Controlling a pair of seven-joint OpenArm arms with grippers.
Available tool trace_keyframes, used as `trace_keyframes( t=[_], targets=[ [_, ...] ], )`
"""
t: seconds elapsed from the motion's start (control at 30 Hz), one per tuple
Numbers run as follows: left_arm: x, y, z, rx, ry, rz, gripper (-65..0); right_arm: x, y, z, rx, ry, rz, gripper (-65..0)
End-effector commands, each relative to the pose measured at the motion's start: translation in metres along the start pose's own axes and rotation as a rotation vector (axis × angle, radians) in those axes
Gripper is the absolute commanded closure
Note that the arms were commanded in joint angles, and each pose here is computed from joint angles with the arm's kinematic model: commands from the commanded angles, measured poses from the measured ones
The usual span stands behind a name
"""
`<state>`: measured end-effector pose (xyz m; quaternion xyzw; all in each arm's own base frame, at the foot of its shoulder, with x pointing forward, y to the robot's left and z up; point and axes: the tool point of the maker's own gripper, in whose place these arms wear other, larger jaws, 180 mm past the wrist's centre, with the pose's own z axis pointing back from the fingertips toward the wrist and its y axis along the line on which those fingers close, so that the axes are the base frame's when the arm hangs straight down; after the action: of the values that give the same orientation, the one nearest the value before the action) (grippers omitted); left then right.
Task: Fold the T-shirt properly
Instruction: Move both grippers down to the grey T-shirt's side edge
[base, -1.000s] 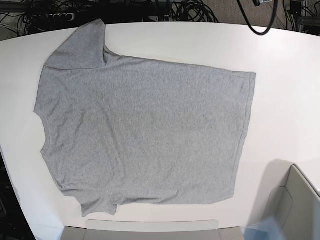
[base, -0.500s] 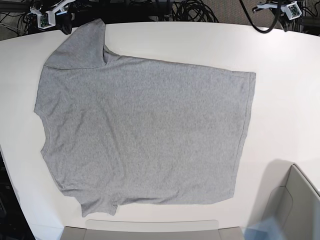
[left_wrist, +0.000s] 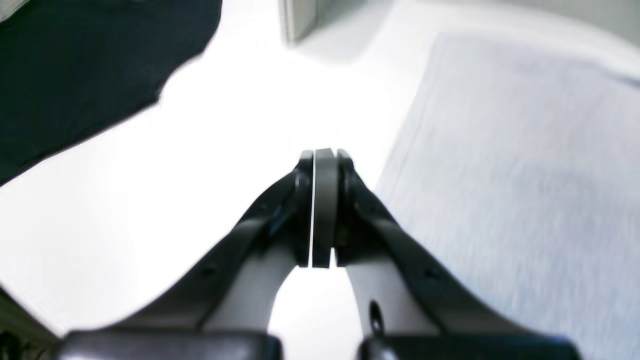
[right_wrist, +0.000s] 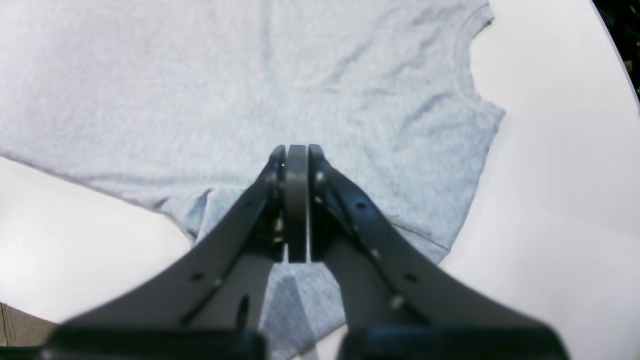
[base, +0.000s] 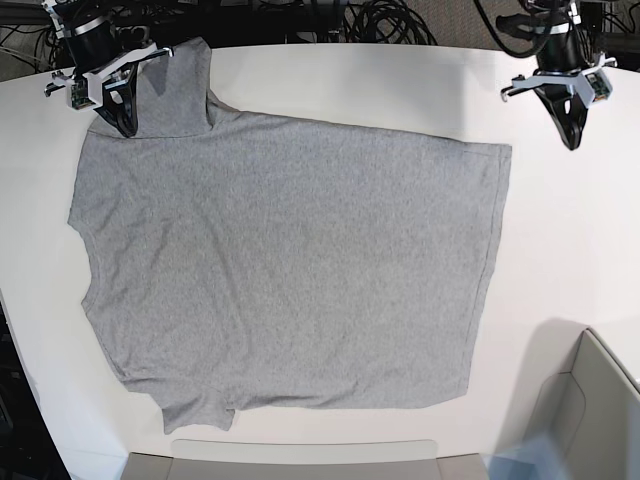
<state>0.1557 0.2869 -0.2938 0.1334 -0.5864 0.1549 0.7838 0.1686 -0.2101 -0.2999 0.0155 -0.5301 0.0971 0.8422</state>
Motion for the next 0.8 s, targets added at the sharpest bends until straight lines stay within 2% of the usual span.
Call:
trace_keyframes(
  t=[0.0,0.1,0.2,0.3,0.43,0.5,0.6,0.77],
  targets=[
    [0.012,-0.002,-0.001,-0.009,-0.043,-0.004,0.0,0.013,-0.001,-0.001,0.004,-0.048,0.007,-2.7],
    [0.017,-0.004,-0.005,-0.014,-0.062,-0.003,-1.6,0.013,-0.003,0.000,-0.007,-0.049,0.003,-11.8],
    [0.024,-0.007,-0.011,-0.050,-0.074,-0.035,-7.2,0.009,0.000,0.002,-0.014,-0.042,-0.038,-18.9],
    [0.026,-0.019,-0.015,-0.113,-0.074,-0.069,-9.2,0.002,0.004,0.008,-0.025,-0.029,-0.157,-18.5],
    [0.029,-0.019,-0.017,-0.133,-0.077,-0.096,-9.2,-0.012,0.009,0.016,-0.062,-0.013,-0.339,-18.0],
    [0.027,-0.019,-0.018,-0.134,-0.070,-0.099,-9.2,-0.025,0.010,0.019,-0.093,0.012,-0.386,-18.1],
    [0.026,-0.022,-0.025,-0.151,-0.038,-0.118,-9.2,-0.053,0.017,0.020,-0.129,0.100,-0.464,-18.1],
    [0.022,-0.021,-0.036,-0.142,0.019,-0.124,-9.3,-0.086,0.009,0.019,-0.220,0.171,-0.549,-18.1]
  ],
)
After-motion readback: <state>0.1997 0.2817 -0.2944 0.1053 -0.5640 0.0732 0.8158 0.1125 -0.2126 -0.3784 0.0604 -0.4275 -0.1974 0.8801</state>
